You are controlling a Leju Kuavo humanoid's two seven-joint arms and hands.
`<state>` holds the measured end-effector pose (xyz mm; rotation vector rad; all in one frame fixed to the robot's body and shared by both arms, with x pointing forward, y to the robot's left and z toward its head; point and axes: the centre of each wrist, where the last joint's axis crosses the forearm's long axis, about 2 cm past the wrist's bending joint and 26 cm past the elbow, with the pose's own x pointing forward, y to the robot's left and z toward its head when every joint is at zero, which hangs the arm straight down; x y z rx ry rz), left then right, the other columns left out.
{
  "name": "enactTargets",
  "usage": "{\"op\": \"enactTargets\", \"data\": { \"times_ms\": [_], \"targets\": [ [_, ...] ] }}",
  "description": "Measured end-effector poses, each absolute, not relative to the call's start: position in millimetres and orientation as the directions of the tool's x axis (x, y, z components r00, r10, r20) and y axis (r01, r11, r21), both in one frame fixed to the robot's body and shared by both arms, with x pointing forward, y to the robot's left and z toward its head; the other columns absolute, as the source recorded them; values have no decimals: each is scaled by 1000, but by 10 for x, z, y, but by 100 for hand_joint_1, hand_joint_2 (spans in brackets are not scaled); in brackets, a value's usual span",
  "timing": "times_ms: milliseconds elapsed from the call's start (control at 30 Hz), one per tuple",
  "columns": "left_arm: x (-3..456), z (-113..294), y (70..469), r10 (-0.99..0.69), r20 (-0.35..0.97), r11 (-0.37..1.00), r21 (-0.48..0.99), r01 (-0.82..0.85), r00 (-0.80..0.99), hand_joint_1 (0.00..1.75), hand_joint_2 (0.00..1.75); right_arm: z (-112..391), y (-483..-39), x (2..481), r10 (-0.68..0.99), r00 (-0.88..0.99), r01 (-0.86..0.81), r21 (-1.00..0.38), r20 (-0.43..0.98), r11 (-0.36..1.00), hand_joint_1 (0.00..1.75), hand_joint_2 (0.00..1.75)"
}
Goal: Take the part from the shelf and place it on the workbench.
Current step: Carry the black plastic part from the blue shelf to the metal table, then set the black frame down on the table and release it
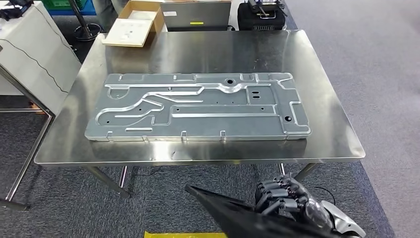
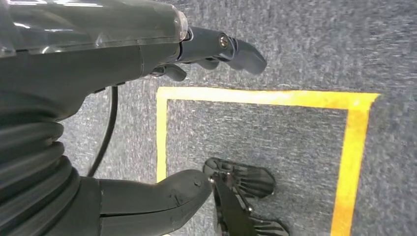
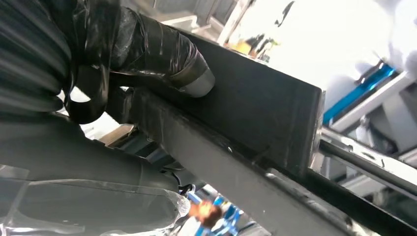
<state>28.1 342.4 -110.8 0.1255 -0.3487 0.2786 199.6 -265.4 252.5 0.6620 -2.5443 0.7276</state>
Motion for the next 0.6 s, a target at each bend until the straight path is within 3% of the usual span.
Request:
{"op": "enactTargets", "data": {
  "times_ms": [100, 300, 533, 600],
  "targets": [
    [306, -1105, 3437, 225, 360, 962, 64, -265, 905, 0, 175, 2757, -2939, 2321, -245, -804, -488, -366, 542, 792, 173, 175],
    [338, -1099, 3462, 200, 363, 970, 59, -236, 910, 0, 175, 3080, -3755, 2920, 118, -832, -193, -481, 543, 855, 173, 175],
    [343, -1099, 3462, 194, 363, 971, 59, -231, 911, 0, 175, 3134, -3936, 3001, 191, -824, -115, -486, 534, 866, 173, 175],
    [356, -1098, 3461, 184, 365, 974, 59, -220, 913, 0, 175, 3179, -4067, 3091, 360, -778, 29, -542, 515, 840, 173, 175]
  ]
}}
